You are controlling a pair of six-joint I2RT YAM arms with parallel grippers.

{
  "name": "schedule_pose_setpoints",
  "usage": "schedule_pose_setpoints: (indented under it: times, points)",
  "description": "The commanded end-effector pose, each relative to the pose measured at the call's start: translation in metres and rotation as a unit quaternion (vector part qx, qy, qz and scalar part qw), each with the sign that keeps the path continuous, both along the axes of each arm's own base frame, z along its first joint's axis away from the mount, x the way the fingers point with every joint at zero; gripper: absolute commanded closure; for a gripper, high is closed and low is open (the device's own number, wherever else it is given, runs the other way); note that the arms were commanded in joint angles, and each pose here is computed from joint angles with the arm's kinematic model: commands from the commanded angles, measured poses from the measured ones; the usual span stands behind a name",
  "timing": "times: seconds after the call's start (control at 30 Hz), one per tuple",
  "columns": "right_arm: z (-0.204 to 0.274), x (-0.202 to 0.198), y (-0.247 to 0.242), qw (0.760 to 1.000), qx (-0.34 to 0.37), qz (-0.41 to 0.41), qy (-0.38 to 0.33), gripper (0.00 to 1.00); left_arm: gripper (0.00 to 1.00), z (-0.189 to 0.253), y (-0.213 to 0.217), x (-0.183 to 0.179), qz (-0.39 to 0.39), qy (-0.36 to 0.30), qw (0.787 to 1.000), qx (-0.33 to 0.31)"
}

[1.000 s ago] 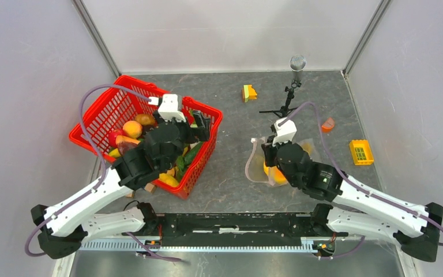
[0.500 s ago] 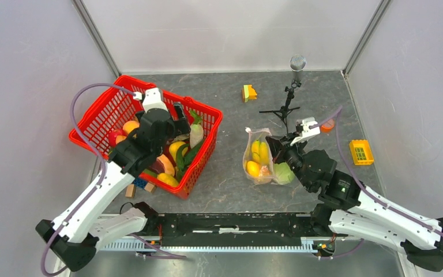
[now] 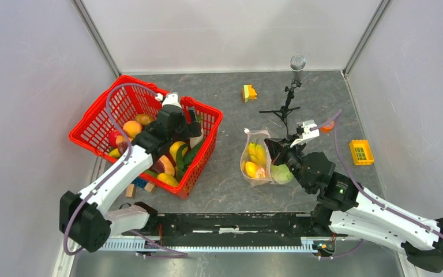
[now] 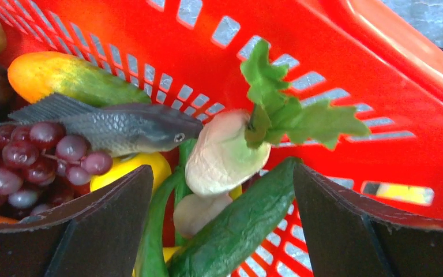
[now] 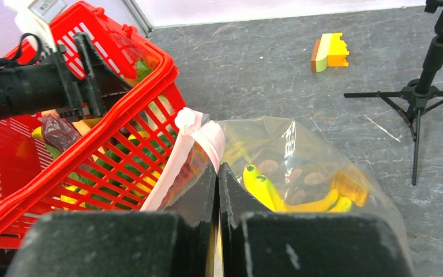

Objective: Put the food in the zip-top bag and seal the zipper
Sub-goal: Pick up the fake vegetable from the bin.

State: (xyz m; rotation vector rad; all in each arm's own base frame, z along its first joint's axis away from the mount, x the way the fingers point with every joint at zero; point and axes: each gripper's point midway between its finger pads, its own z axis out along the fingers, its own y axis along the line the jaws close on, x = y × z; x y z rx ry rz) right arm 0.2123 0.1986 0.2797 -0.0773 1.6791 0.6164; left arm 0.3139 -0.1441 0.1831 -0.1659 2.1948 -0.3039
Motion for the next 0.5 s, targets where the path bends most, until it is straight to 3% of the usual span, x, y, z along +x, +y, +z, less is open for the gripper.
schedule_pose_setpoints:
  times: [0.0,0.13,0.23,0.33,0.47]
  points:
    - [0.008,-0.002,0.005,0.999,0.041,0.008,-0.008,0.95,0.04,0.008,-0.003,0.030,0.000,-0.041,0.999,0.019]
    - [0.009,-0.002,0.005,0.999,0.038,0.009,-0.007,0.94,0.05,-0.012,-0.012,0.035,-0.025,0.006,0.999,0.044]
    - [0.009,-0.002,0.005,0.999,0.037,0.007,-0.006,0.94,0.12,-0.028,-0.010,0.037,-0.018,0.027,0.998,0.060]
    - [0.010,-0.002,0.006,0.999,0.040,0.010,-0.006,0.94,0.23,-0.034,-0.006,0.040,-0.001,0.021,0.998,0.060]
    - [0.012,-0.002,0.008,0.999,0.042,0.014,-0.006,0.94,0.46,-0.037,-0.008,0.034,-0.010,0.037,0.998,0.057]
